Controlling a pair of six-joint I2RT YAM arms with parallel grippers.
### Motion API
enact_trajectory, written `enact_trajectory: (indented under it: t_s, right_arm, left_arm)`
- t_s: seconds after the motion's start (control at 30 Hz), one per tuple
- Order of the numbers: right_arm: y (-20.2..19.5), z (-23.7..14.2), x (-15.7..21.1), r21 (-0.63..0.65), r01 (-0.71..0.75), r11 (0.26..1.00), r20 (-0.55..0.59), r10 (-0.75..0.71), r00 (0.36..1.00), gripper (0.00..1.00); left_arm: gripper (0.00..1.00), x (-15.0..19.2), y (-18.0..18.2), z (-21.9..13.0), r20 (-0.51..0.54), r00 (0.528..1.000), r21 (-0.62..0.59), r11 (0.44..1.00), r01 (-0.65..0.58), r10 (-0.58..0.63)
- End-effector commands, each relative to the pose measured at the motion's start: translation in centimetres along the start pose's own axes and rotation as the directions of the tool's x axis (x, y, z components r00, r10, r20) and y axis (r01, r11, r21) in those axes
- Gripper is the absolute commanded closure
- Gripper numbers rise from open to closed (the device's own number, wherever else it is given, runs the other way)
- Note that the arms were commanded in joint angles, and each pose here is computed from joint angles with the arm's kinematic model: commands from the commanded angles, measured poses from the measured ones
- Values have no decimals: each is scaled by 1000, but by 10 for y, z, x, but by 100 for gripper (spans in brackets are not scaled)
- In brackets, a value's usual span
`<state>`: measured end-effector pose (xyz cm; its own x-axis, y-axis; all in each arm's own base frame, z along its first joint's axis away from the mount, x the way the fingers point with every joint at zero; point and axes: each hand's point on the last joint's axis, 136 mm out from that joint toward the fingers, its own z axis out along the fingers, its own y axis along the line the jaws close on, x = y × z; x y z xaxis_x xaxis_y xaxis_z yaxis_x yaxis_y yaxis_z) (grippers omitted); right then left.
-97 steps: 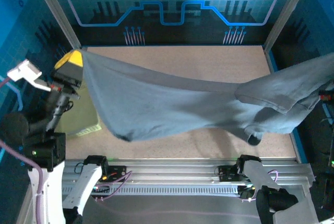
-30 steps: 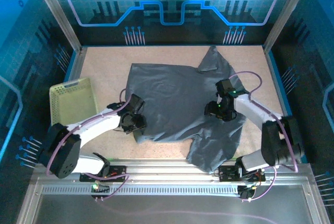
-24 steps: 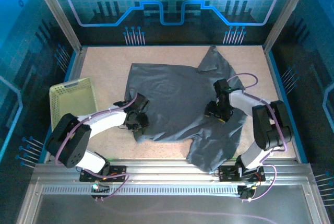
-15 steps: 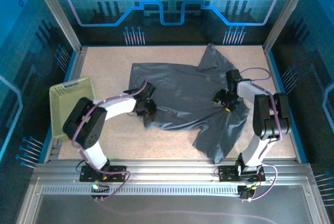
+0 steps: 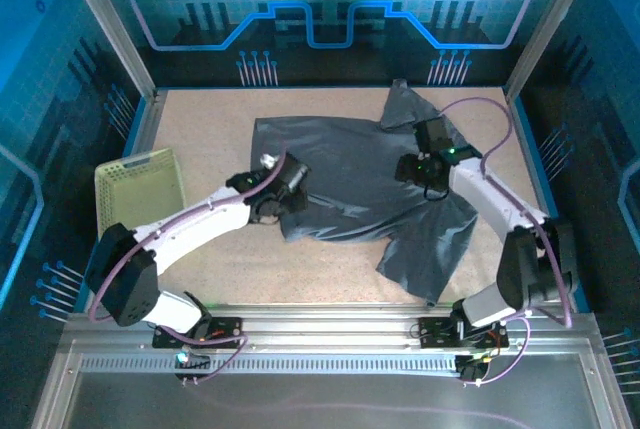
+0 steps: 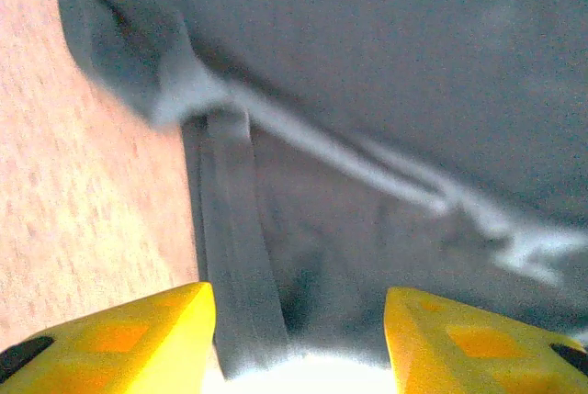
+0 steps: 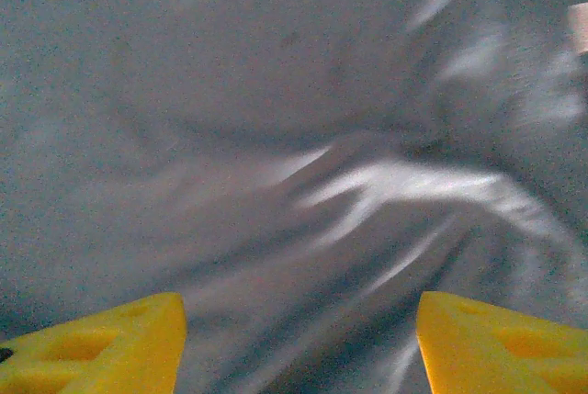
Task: Fold the inside-out t-shirt
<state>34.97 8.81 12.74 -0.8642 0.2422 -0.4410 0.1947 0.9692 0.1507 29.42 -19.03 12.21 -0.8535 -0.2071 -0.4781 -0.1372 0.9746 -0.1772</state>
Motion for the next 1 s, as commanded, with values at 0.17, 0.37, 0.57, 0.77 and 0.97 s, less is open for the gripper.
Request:
enact_trajectory:
  t_s: [0.17, 0.37, 0.57, 0.77, 0.97]
  right_arm:
    - [69, 22, 77, -189, 176, 966, -130, -202, 971, 29]
    - [86, 37, 89, -189, 221, 957, -137, -249, 959, 30]
    - [85, 46, 89, -159, 251, 955, -131, -272, 953, 30]
    - [82, 51, 88, -130, 259, 957, -127, -275, 953, 30]
    - [53, 62, 84, 2, 206, 978, -164, -203, 965, 31]
  left_arm:
    - [51, 82, 18, 41, -182, 983, -169, 986, 0, -31]
    - [53, 78, 16, 55, -150, 989, -182, 983, -30, 2]
    - [46, 75, 1, 66, -142, 990, -108, 994, -30, 15]
    - [50, 78, 16, 76, -166, 986, -159, 987, -7, -20]
    - [75, 74, 33, 70, -138, 990, -205, 978, -29, 0]
